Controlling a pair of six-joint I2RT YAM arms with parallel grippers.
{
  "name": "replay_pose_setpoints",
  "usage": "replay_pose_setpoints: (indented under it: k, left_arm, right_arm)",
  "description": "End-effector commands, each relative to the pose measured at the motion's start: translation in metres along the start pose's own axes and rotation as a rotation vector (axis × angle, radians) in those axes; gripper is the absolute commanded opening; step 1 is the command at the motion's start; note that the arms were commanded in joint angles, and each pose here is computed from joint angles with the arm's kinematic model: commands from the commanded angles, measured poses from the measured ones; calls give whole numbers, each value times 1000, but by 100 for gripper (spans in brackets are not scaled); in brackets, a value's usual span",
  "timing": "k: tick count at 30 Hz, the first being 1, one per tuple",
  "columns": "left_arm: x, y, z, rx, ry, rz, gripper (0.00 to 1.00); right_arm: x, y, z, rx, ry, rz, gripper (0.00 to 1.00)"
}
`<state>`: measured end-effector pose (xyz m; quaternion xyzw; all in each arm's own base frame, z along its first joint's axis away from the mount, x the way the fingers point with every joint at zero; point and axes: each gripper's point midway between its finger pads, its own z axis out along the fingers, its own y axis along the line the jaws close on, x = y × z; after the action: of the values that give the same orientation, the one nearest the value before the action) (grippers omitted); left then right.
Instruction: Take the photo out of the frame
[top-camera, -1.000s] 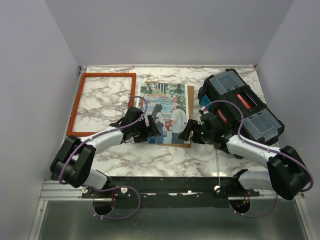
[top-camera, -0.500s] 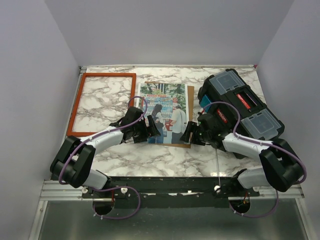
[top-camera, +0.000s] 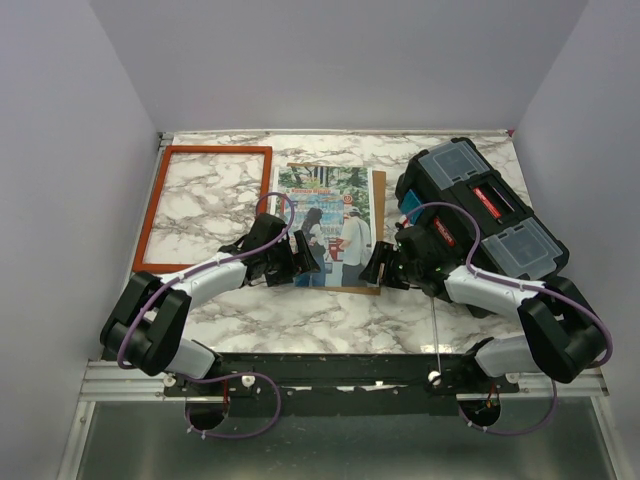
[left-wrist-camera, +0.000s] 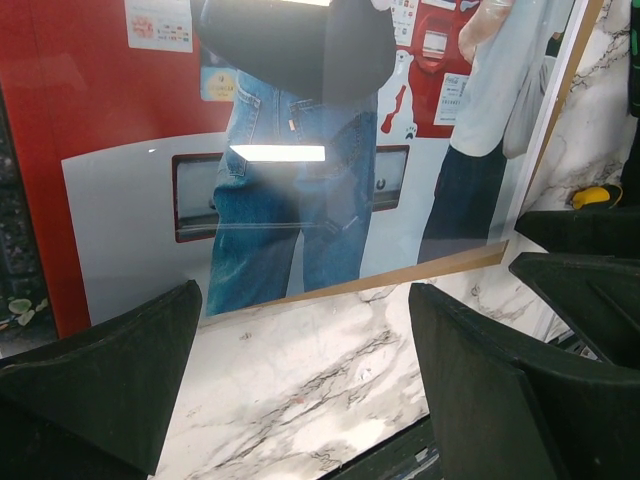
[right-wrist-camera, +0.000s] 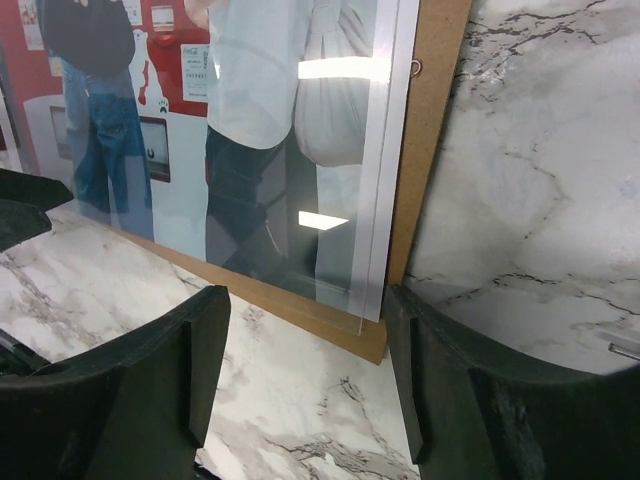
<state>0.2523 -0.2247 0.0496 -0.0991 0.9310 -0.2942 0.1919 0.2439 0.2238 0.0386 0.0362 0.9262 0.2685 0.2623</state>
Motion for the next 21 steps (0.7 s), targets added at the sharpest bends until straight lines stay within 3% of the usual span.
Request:
replay_pose_setpoints:
  k: [1, 8, 13, 21]
  left_arm:
    - [15, 22, 4, -81, 43, 1, 89]
    - [16, 22, 6, -77, 49, -4, 89]
    - [15, 15, 2, -51, 46, 5, 89]
    - [-8, -18, -21, 28, -14, 31, 89]
  right_arm:
    - [-9, 25, -3, -103, -13, 21, 69]
    - [-12, 34, -7, -133, -10, 18, 69]
    - [-24, 11, -12, 7, -63, -50, 71]
    - [-58, 9, 5, 51, -99, -143, 72]
